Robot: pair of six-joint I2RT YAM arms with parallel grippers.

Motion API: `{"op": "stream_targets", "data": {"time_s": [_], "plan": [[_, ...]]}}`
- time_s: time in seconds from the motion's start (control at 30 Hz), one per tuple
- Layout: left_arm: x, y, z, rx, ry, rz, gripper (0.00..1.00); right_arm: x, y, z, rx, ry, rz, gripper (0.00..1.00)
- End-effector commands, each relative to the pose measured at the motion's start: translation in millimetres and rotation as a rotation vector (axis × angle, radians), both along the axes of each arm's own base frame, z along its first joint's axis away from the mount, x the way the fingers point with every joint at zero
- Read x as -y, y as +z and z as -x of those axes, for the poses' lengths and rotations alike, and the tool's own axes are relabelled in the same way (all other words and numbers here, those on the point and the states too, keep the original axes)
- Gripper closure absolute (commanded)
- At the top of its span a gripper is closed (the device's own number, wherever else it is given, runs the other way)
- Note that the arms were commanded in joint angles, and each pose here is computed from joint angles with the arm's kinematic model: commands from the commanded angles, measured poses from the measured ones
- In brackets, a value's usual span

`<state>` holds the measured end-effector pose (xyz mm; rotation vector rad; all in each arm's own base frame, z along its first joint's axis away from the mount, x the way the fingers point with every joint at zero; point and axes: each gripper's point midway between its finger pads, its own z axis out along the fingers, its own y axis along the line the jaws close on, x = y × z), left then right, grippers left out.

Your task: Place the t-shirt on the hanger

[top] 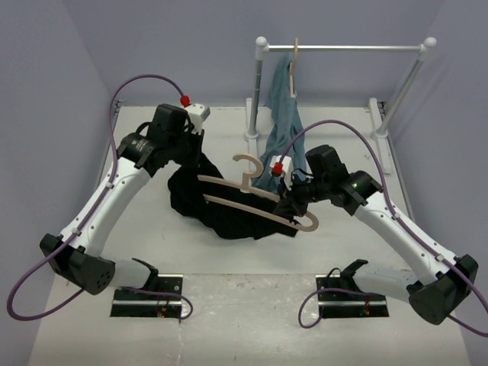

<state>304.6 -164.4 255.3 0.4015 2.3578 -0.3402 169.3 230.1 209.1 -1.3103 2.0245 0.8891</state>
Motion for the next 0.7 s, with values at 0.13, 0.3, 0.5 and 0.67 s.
{"op": "stream_targets", "data": {"time_s": [0.13,0.3,0.5,0.67], "plan": [[15,99,17,0.203,-0.115,0.160,1.00,-40,62,-72,0.254,-0.270,-0.121,1.00],[29,174,26,0.325,-0.184,0.245,1.00,-80,92,-48,0.260,-0.126,-0.180,1.00],[80,187,41,0.322,-0.309,0.303,1.00,-94,163,-22,0.361,-0.041,-0.471,1.00],[66,168,22,0.325,-0.141,0.273,1.00,-62,139,-60,0.390,-0.378,-0.433,1.00]]}}
